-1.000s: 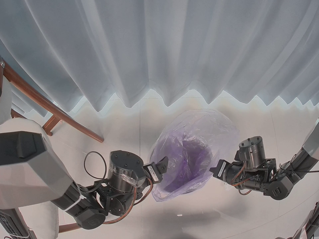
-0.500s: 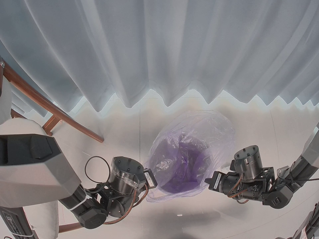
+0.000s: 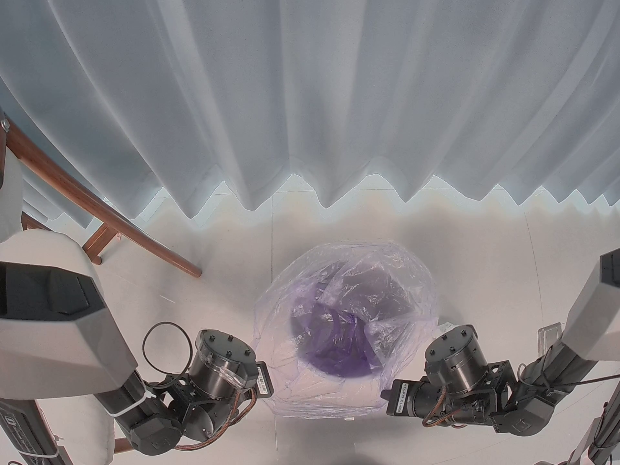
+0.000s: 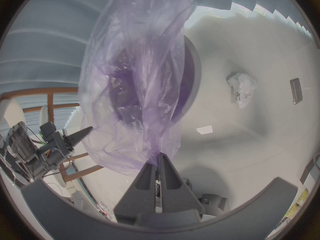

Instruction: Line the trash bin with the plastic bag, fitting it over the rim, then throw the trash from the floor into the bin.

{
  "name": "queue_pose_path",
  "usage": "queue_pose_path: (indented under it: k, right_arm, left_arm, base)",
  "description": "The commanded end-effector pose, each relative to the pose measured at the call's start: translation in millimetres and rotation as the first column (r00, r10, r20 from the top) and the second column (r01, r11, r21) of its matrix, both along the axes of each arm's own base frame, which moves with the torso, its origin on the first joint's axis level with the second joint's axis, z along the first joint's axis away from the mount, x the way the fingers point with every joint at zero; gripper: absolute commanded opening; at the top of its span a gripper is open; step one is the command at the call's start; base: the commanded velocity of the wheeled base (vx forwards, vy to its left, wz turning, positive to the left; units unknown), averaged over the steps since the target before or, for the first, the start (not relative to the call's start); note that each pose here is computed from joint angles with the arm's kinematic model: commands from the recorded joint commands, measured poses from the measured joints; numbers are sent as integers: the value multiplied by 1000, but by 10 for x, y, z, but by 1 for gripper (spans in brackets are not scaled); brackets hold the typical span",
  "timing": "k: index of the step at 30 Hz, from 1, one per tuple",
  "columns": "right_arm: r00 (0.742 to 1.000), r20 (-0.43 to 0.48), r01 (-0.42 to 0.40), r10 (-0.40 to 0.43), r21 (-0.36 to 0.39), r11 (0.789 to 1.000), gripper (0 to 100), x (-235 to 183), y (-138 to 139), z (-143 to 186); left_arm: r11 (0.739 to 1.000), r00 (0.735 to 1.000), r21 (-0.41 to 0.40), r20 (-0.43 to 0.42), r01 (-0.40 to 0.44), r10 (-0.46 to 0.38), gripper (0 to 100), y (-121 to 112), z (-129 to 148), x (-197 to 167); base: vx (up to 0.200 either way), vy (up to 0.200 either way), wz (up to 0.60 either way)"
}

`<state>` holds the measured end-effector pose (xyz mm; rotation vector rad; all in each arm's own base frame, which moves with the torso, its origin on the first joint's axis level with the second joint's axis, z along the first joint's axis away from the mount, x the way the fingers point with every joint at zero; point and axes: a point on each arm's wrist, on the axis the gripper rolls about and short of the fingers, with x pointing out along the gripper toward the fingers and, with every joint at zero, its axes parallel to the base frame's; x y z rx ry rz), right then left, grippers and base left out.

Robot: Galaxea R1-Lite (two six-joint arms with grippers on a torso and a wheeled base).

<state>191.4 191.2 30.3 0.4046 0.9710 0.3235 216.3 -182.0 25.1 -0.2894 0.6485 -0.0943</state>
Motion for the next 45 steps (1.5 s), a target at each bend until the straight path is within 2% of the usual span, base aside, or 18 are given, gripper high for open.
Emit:
queue_pose_path:
  k: [1, 4, 7, 8, 12, 15, 18, 25, 28, 34, 39, 45]
  right_arm:
    - [999, -43, 8, -11, -74, 997, 0, -3, 17, -239]
    - [999, -20, 47, -50, -104, 993, 0, 40, 21, -360]
    - [999, -20, 47, -50, -104, 993, 0, 40, 21, -360]
    - [996, 11, 91, -90, -95, 991, 0, 140, -6, -471]
    - [987, 14, 160, -160, -123, 979, 0, 265, -121, -563]
    - [976, 36, 218, -216, -105, 970, 0, 396, -202, -538]
    - [966, 53, 256, -253, -86, 963, 0, 484, -275, -511]
    - [960, 96, 268, -262, -52, 962, 0, 530, -241, -447]
    - [959, 102, 269, -263, -57, 961, 0, 525, -226, -453]
    - [975, 73, 215, -209, -89, 973, 0, 323, -173, -500]
    - [983, 62, 177, -171, -107, 978, 0, 205, -148, -568]
    - [984, 54, 177, -171, -115, 978, 0, 210, -149, -613]
  left_arm:
    - [999, 999, 51, -49, 4, -1, 0, -5, -191, 4]
    - [997, 998, 74, -60, 12, -7, 0, -35, -287, 38]
    - [997, 998, 74, -60, 12, -7, 0, -35, -287, 38]
    - [995, 998, 95, -68, -6, 13, 0, -74, -408, 101]
    - [992, 995, 101, -57, -72, 78, 0, -25, -486, 284]
    - [991, 993, 61, -8, -118, 119, 0, -8, -434, 461]
    - [991, 991, 24, 31, -129, 128, 0, -10, -395, 513]
    - [995, 990, -33, 96, -97, 100, 0, -152, -373, 550]
    - [997, 993, -19, 83, -78, 80, 0, -190, -427, 499]
    - [999, 998, 16, 43, -40, 39, 0, -199, -497, 335]
    - [998, 999, 39, 22, -49, 48, 0, -155, -548, 337]
    - [997, 999, 65, 11, -46, 45, 0, -135, -621, 351]
  base:
    - [0, 0, 0]
    - [0, 0, 0]
    - [0, 0, 0]
    - [0, 0, 0]
    - [0, 0, 0]
    - [0, 0, 0]
    - [0, 0, 0]
    - [0, 0, 0]
    - [0, 0, 0]
    - [0, 0, 0]
    - [0, 0, 0]
    - [0, 0, 0]
